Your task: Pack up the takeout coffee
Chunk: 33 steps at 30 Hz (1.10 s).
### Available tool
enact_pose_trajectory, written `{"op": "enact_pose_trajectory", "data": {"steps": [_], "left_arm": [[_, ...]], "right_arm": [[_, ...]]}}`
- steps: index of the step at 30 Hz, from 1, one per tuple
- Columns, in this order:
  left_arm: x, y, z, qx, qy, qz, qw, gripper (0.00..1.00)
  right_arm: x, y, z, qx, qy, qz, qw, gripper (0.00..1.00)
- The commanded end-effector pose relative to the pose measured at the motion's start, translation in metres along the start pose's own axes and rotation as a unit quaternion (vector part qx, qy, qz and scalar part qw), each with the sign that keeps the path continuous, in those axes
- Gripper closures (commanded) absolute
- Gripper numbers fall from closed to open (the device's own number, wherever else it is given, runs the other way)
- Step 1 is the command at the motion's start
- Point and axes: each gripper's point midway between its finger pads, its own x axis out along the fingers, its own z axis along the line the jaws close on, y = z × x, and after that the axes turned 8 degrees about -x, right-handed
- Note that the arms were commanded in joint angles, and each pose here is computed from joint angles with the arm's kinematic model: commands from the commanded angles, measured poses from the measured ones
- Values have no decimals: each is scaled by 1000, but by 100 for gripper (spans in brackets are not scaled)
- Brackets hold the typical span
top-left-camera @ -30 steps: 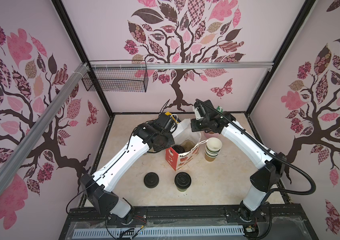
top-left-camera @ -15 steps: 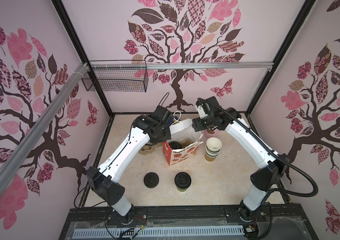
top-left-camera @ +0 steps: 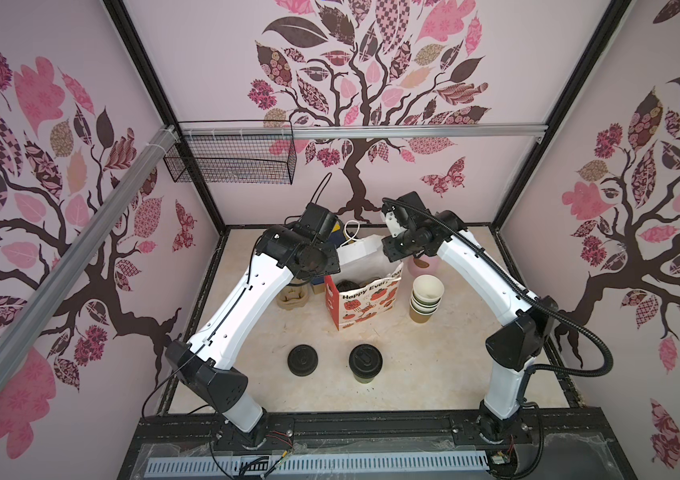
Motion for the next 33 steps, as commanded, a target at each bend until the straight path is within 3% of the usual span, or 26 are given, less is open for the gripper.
{"op": "enact_pose_trajectory", "data": {"steps": [1,8,13,19,27,33], "left_arm": [[-3,13,-1,-53,18,15,998,46],[14,20,-4,-64,15,29,997,42],[28,21,-3,-52,-1,37,998,44],[37,22,4,-40,-24,33,998,64],[34,13,14,-13,-50,10,999,96],[32,5,17,23,-60,-2,998,100]], "right_arm": [[5,-11,-3,4,7,-12,1000,59],[6,-11,3,33,-10,-12,999,83],[-5,-11,12,84,-33,-23,996,90],[-20,-12,18,139,-18,-48,989,99],[-38,-6,36,188,-20,-58,980,100],[-47,8,52,215,-24,-46,975,100]]}}
